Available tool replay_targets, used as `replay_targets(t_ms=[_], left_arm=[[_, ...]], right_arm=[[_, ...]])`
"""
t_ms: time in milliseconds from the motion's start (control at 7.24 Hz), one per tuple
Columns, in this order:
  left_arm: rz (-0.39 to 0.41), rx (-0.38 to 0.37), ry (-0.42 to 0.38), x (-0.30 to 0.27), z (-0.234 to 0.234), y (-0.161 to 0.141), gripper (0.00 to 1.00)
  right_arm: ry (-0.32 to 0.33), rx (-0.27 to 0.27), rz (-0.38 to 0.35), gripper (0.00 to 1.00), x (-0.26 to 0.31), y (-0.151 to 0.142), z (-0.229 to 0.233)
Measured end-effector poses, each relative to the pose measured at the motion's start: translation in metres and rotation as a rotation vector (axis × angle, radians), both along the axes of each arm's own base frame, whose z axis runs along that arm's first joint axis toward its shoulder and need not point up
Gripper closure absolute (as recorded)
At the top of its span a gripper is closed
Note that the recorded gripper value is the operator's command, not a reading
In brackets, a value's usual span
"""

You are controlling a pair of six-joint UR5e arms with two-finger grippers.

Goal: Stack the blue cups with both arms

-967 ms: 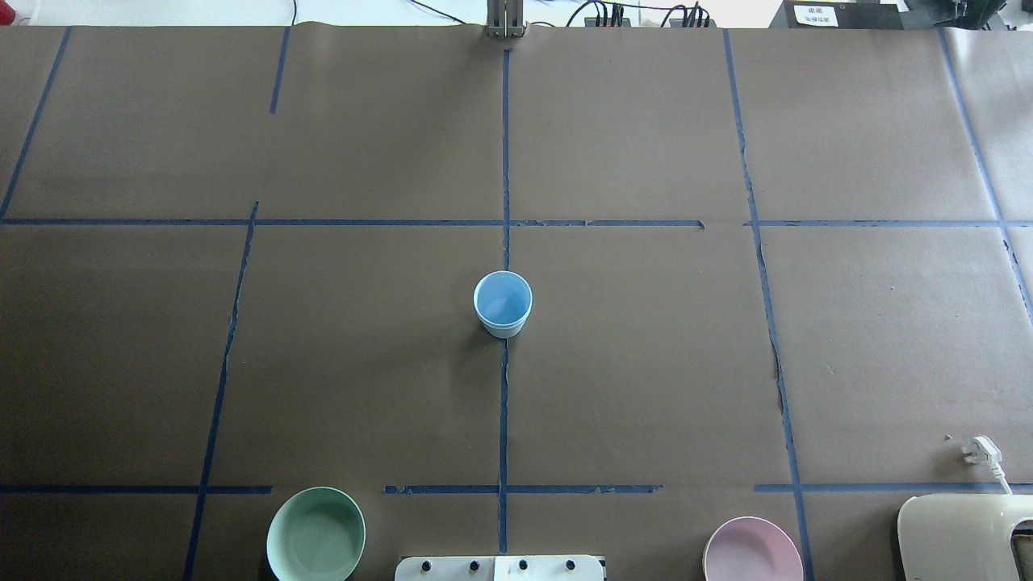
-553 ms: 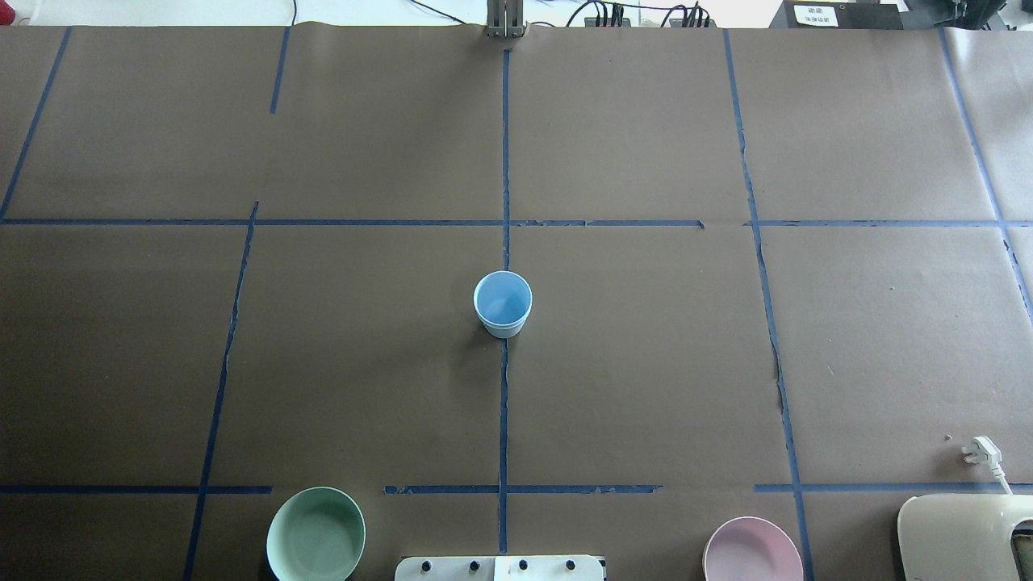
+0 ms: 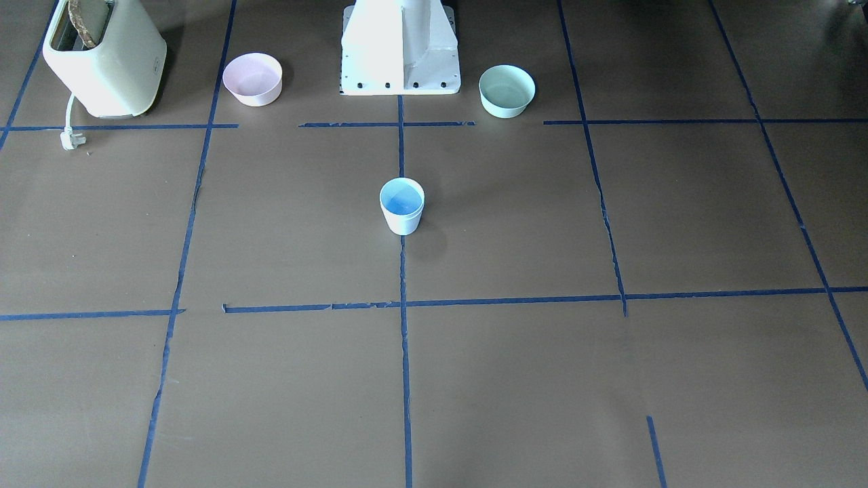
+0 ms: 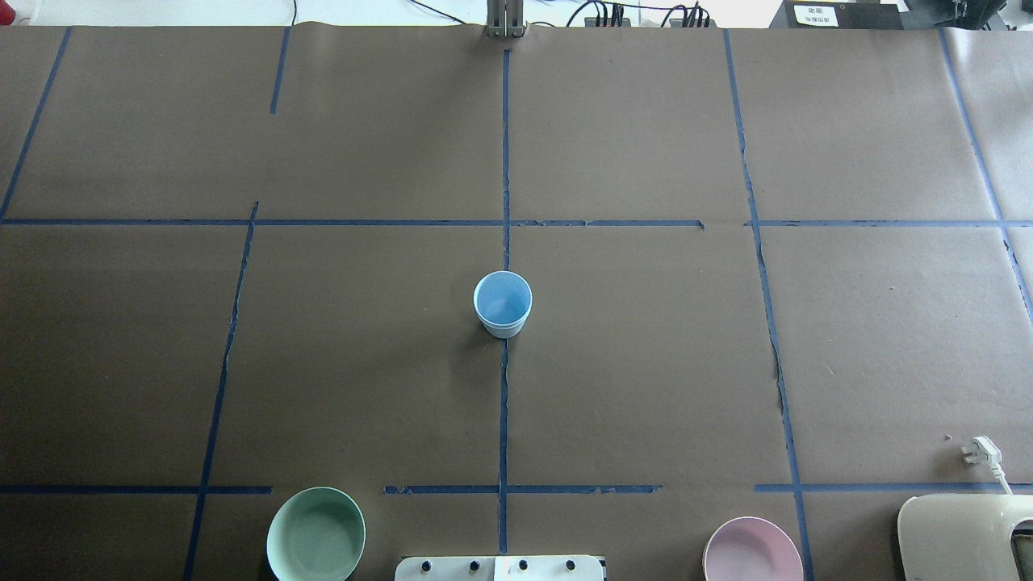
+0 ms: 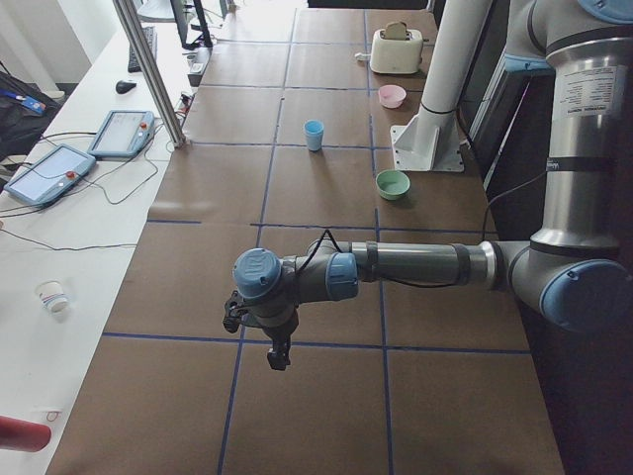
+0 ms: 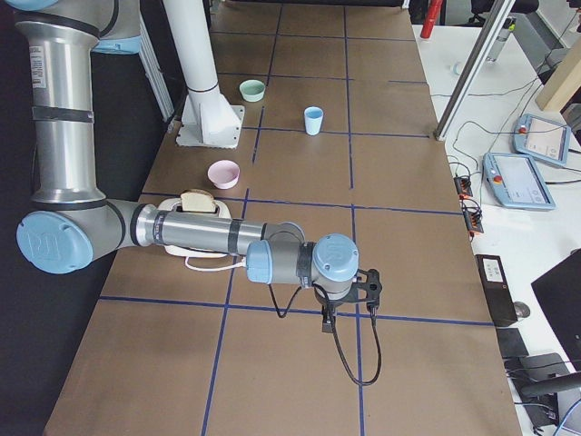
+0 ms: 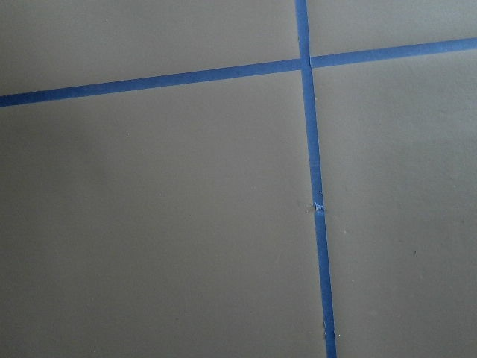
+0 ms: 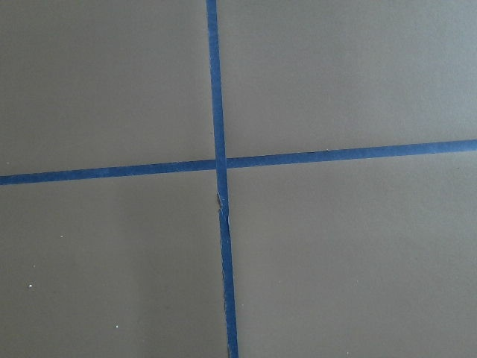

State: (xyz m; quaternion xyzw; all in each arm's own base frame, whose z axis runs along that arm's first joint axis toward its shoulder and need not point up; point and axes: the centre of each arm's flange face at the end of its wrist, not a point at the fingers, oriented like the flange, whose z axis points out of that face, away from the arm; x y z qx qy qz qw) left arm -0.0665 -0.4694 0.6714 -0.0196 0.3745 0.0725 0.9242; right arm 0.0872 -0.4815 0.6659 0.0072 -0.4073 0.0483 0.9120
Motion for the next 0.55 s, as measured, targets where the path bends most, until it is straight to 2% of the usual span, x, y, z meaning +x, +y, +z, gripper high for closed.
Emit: replay_targets(t_ms=[553], left_arm=[[0.0, 0.003, -0.001, -0.0001, -0.0012, -0.0002, 0.0]], right_arm=[[0.008, -0.022, -0.008, 0.0, 0.0005, 0.0041, -0.0101]])
